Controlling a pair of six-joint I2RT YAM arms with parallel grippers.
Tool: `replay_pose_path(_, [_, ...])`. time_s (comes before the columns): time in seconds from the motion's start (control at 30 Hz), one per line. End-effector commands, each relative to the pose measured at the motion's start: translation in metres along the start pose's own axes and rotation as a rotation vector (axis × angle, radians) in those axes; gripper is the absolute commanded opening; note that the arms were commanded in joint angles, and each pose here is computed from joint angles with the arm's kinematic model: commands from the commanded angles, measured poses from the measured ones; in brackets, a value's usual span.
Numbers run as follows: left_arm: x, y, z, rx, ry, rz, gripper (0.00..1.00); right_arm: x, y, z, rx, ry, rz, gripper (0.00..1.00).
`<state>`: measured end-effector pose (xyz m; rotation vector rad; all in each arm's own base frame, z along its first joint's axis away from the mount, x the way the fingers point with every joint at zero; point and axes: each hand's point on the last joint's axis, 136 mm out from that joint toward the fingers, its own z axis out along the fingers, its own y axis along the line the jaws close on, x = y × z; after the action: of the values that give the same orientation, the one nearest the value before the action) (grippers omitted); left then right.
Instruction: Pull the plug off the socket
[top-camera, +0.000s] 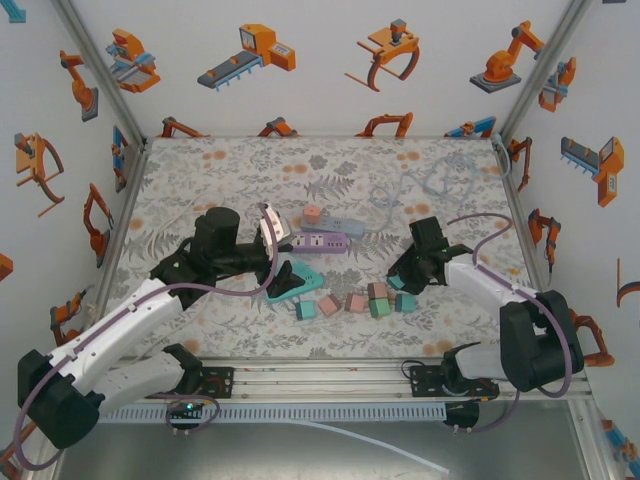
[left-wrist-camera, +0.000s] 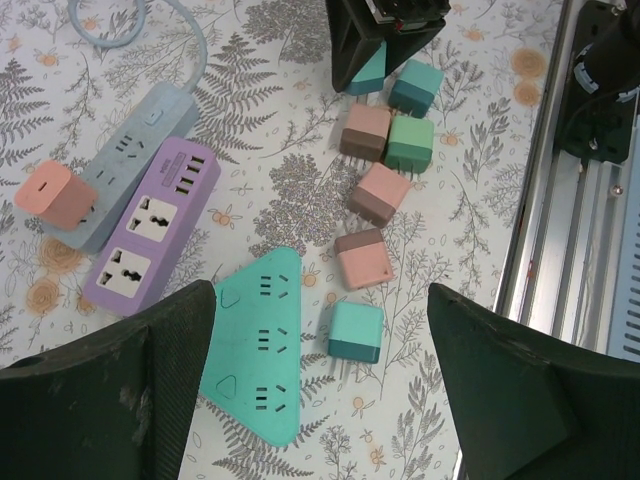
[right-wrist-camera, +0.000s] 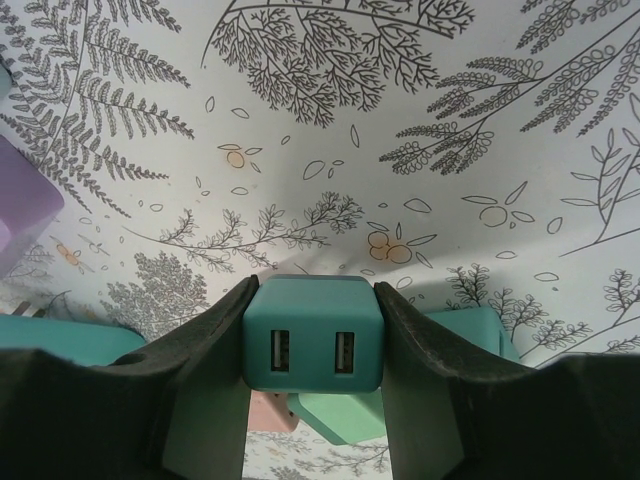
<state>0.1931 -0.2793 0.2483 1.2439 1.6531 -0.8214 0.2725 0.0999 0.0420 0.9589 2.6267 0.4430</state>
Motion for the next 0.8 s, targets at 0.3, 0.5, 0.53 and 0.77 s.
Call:
replay_pose_path(0.3, [0.000,0.005,0.003,-0.027,0.000,0.022,0.80,-0.001,-0.013,-0.001,0.044,-0.016,0.034,0.64])
replay_pose_path(0.5, [0.001,0.010,0.001,-0.064,0.005,0.017,0.79,-0.006,-0.017,-0.012,0.054,-0.058,0.031,0.64])
replay_pose_path(0.53, [0.002,0.012,0.001,-0.077,0.009,0.016,0.80,-0.007,-0.017,-0.016,0.056,-0.067,0.029,0.64])
replay_pose_path(0.77, [0.000,0.037,0.000,-0.212,0.007,-0.048,0.81,-0.029,0.003,-0.055,0.010,-0.174,-0.067,0.64])
